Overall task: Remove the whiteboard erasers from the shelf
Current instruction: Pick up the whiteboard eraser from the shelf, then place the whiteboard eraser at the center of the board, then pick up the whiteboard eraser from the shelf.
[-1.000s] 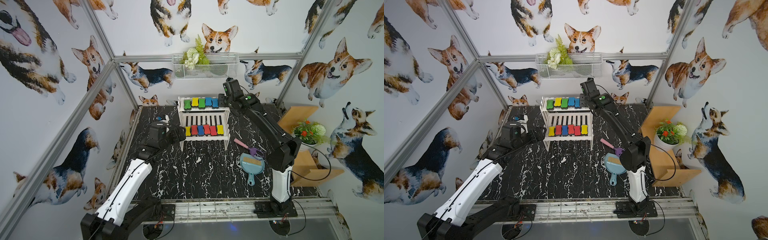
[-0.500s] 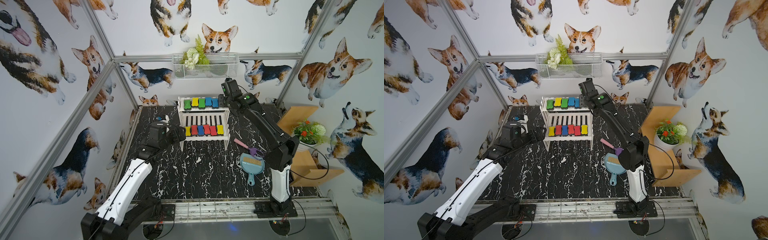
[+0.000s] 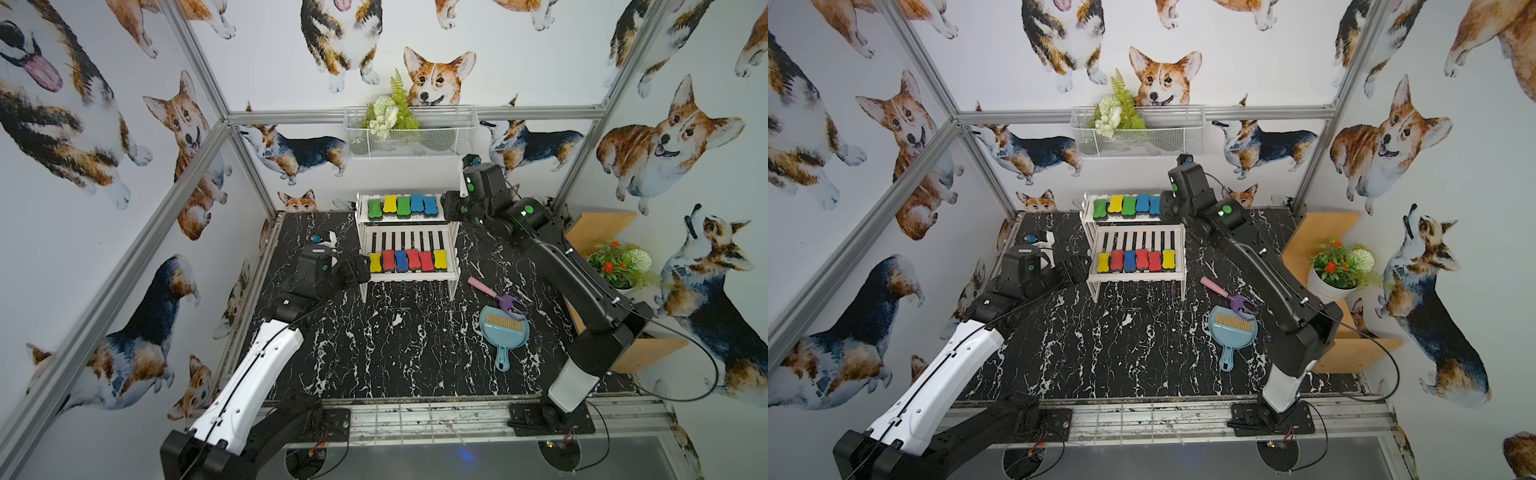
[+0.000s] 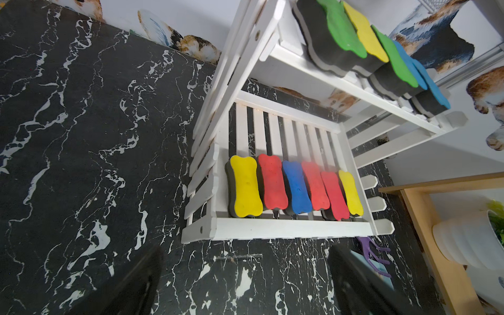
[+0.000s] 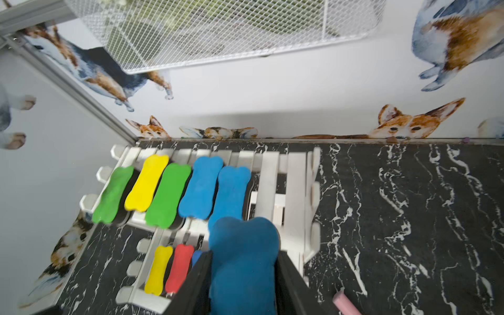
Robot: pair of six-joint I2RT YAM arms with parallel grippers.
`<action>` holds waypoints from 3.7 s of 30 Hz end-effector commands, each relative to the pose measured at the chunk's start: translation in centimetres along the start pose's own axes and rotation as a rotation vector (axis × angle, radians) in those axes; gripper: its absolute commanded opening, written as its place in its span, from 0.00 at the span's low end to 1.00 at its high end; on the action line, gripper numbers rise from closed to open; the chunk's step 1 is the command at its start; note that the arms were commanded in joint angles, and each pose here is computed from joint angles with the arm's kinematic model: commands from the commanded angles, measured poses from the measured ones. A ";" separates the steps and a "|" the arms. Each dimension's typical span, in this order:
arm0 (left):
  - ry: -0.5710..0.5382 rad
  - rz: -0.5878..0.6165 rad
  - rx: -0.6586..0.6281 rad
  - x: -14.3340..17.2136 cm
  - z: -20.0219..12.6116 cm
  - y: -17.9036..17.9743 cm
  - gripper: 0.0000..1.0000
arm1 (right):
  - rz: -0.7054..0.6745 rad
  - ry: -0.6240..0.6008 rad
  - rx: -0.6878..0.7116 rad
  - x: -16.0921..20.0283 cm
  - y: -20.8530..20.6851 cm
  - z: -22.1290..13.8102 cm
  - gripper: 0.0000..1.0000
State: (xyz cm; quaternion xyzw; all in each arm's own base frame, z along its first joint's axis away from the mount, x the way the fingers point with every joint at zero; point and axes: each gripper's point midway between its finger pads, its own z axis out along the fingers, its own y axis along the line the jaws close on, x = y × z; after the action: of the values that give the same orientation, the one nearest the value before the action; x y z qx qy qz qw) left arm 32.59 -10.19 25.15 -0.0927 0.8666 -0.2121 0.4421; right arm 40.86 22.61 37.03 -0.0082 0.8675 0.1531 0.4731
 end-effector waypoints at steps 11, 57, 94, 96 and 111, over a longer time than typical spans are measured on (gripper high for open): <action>0.002 0.021 -0.028 0.7 -0.8 1.0 1.00 | 0.143 0.144 -0.059 20.1 -3.9 -5.5 0.39; 0.047 0.046 -0.051 1.8 -0.1 1.7 1.00 | 0.040 0.234 0.153 31.2 -5.9 5.7 0.71; 0.069 0.037 0.000 2.8 -0.7 1.1 1.00 | -0.077 0.028 0.049 -2.9 1.0 7.6 0.55; 0.069 0.037 0.000 2.8 -0.6 1.1 1.00 | -0.086 0.040 0.059 -2.4 0.8 8.1 0.53; 0.064 0.035 -0.009 2.8 -0.6 1.3 1.00 | -0.101 0.108 0.114 0.3 -1.1 10.5 0.47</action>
State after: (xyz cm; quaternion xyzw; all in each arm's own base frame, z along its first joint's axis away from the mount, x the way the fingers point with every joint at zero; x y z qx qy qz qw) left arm 30.45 -10.01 22.67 -0.0720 0.8839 -0.2070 0.4132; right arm 49.51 25.00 32.12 -0.0294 0.8914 0.0953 0.4420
